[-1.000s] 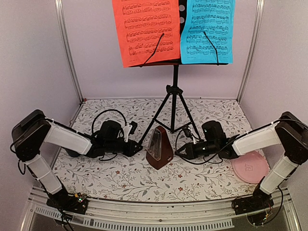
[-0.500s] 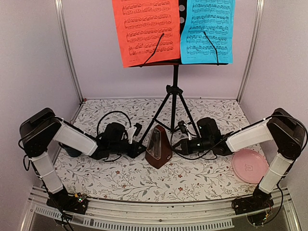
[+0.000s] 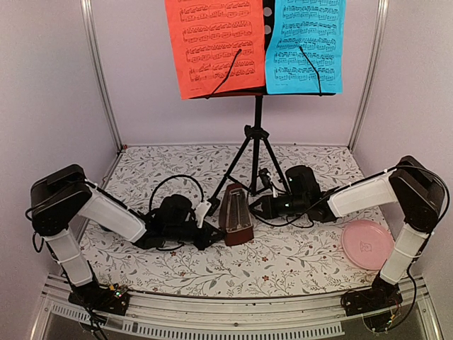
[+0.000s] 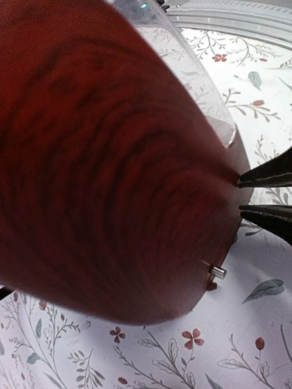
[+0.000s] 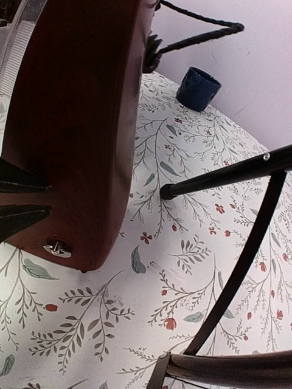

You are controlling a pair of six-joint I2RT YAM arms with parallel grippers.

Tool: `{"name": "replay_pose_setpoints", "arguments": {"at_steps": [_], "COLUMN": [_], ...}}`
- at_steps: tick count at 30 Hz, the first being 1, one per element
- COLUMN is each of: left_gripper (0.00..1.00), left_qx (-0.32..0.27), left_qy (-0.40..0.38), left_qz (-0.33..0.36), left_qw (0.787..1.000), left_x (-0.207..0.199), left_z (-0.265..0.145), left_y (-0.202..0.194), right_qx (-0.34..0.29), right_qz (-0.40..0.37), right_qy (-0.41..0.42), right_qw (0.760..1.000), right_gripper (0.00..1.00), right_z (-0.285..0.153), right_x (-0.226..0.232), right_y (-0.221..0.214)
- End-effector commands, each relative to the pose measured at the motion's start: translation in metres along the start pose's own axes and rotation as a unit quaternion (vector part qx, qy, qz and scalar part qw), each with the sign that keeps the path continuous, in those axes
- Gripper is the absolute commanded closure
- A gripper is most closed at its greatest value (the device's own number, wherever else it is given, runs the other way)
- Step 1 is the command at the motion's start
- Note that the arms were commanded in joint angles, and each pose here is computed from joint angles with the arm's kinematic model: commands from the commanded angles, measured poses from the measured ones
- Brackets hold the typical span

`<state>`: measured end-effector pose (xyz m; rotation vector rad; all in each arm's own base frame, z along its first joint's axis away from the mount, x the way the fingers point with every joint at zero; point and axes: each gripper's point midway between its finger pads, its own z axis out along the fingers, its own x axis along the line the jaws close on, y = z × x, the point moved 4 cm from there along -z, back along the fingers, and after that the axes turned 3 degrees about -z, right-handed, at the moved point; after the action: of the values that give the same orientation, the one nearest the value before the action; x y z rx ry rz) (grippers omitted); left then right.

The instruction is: Set up the instrument practice props

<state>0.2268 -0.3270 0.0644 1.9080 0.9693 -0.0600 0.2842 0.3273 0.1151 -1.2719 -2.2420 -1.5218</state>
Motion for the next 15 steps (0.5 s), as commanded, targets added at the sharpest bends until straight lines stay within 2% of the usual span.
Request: {"name": "replay_pose_setpoints", "arguments": {"at_steps": [1,3,7,11,14,15], "left_gripper": [0.86,0.85,0.81,0.74,0.73,0.73], "left_qx": [-0.028,-0.03,-0.057,-0.093,-0.099,-0.1], "left_qy": [-0.038,-0.041,-0.03,-0.001,0.017,0.021], "left_qz": [0.022,0.029,0.05,0.061,0.059,0.057], "left_qw": [0.999,0.998,0.997,0.994,0.993,0.993], "left_x": [-0.023,-0.024,-0.021,-0.004,0.012,0.017], "left_z": [-0.004,-0.007,-0.025,-0.044,-0.047,-0.047], "left_y": [0.009,0.007,0.01,0.016,0.019,0.02], "right_qx": [-0.006,-0.011,-0.026,-0.042,-0.064,-0.068], "right_qz": [-0.019,-0.022,-0.03,-0.055,-0.052,-0.055], "right_qy": [0.002,-0.005,-0.012,0.009,0.015,0.018], "right_qw": [1.0,1.0,0.999,0.998,0.996,0.996], "right_gripper": [0.87,0.82,0.6,0.25,0.01,0.01], "right_z": [0.003,-0.004,-0.028,-0.05,-0.063,-0.065], "right_x": [0.0,-0.005,-0.009,0.01,0.026,0.032], "right_y": [0.01,0.016,0.026,0.034,0.039,0.04]}}
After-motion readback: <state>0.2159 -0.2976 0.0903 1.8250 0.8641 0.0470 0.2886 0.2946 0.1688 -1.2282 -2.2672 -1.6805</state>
